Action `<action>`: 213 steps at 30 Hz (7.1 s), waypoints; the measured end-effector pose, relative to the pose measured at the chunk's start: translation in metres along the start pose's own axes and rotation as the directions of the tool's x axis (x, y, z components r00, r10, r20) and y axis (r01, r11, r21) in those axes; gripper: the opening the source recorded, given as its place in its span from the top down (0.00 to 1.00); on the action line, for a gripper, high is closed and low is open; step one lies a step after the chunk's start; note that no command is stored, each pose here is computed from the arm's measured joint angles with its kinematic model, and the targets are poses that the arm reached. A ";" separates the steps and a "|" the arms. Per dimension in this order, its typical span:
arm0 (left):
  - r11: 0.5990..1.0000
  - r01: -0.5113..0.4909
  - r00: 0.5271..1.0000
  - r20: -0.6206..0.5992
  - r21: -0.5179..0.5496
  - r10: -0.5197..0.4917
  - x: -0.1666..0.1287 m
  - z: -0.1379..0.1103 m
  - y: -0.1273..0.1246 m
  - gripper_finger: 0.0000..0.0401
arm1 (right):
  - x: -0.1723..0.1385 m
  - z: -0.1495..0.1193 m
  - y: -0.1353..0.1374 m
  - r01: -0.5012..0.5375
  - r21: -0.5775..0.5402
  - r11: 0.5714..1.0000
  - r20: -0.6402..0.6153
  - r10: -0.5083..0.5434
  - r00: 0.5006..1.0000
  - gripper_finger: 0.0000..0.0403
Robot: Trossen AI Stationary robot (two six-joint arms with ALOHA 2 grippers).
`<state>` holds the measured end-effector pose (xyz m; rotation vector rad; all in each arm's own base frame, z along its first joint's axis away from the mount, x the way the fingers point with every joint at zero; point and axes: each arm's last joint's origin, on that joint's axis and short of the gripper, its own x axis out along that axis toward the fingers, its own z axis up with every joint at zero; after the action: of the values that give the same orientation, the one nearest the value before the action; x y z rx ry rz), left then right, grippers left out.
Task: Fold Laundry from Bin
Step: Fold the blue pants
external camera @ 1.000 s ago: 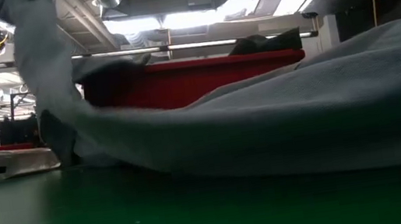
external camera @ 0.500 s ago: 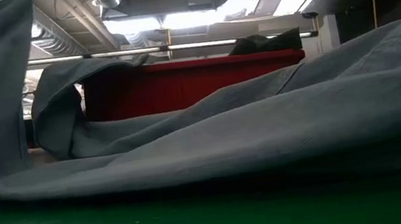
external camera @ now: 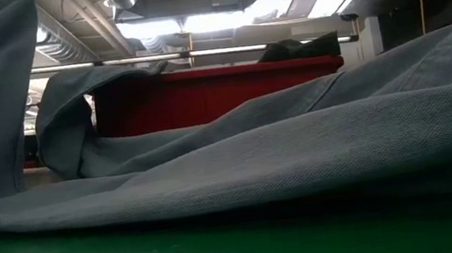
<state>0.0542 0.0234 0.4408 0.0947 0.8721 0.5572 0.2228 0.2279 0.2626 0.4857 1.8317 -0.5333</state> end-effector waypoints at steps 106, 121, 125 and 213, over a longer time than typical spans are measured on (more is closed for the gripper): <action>0.384 0.906 0.290 -0.400 -0.177 -0.869 0.188 -0.119 -0.256 0.71 | 0.047 0.023 0.004 0.090 -0.275 0.957 0.317 0.002 0.949 0.69; 0.488 0.871 0.487 -0.196 0.045 -0.851 0.228 -0.087 -0.225 0.79 | 0.026 0.098 -0.042 0.339 -0.241 0.909 0.355 -0.242 0.903 0.69; 0.575 0.814 0.580 -0.071 0.077 -0.812 0.239 -0.074 -0.213 0.81 | 0.019 0.126 -0.057 0.355 -0.306 0.883 0.345 -0.245 0.906 0.69; 0.960 0.140 0.916 -0.400 0.241 -0.033 0.268 -0.078 -0.162 1.00 | 0.083 0.203 -0.165 0.351 -0.093 0.932 0.082 -0.345 0.935 0.69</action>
<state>0.2017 0.0077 0.1533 0.1906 1.3380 0.3758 0.2594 -0.0182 0.1458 0.0666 1.8825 -0.6781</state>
